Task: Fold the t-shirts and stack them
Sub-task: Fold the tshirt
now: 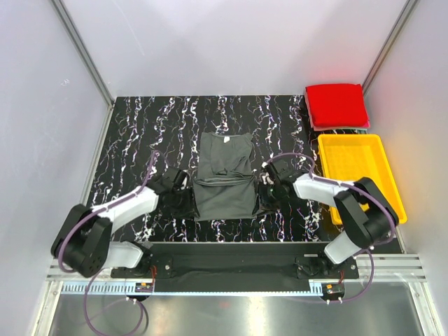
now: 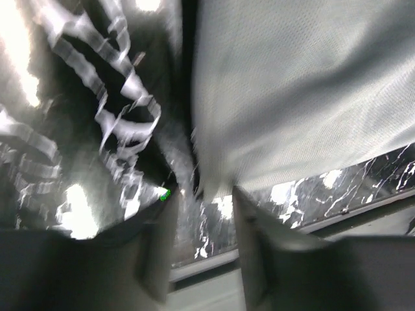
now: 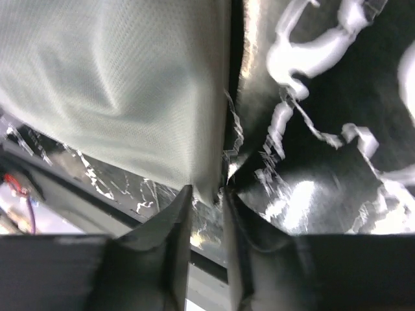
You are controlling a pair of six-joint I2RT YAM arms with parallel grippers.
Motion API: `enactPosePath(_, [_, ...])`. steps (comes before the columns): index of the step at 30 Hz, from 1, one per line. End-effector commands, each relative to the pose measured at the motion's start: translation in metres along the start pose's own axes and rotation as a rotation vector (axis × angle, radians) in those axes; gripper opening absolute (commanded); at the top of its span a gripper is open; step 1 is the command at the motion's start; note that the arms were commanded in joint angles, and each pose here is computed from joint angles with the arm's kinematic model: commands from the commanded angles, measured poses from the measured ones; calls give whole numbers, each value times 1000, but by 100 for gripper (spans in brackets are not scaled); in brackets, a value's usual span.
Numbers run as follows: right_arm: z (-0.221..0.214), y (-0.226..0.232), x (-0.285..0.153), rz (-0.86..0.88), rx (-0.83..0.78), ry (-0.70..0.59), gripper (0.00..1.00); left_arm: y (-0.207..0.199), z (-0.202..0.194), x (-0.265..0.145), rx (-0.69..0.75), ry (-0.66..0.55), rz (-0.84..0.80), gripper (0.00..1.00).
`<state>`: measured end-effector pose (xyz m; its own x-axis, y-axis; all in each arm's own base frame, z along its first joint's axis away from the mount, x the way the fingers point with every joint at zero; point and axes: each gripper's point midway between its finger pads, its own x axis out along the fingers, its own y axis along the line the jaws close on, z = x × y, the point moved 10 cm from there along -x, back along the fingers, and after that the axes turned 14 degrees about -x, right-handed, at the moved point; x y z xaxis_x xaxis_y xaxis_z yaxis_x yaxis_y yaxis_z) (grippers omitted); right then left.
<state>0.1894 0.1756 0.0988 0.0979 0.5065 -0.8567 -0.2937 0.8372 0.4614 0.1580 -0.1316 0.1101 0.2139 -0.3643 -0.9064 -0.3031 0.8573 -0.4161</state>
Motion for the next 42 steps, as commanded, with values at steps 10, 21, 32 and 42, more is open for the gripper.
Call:
enactPosePath(10, [47,19,-54,-283,-49,-191,22,-43,54,-39,27,-178,-38,36])
enactPosePath(21, [91,65,-21,-187,-229,-258,0,-63,84,-9,31,-150,-10,21])
enactPosePath(32, [96,78,-16,-220,-263,-297,0,-84,119,6,39,-181,-26,27])
enactPosePath(42, [92,81,2,-160,-316,-315,0,-92,166,-1,22,-274,-26,27])
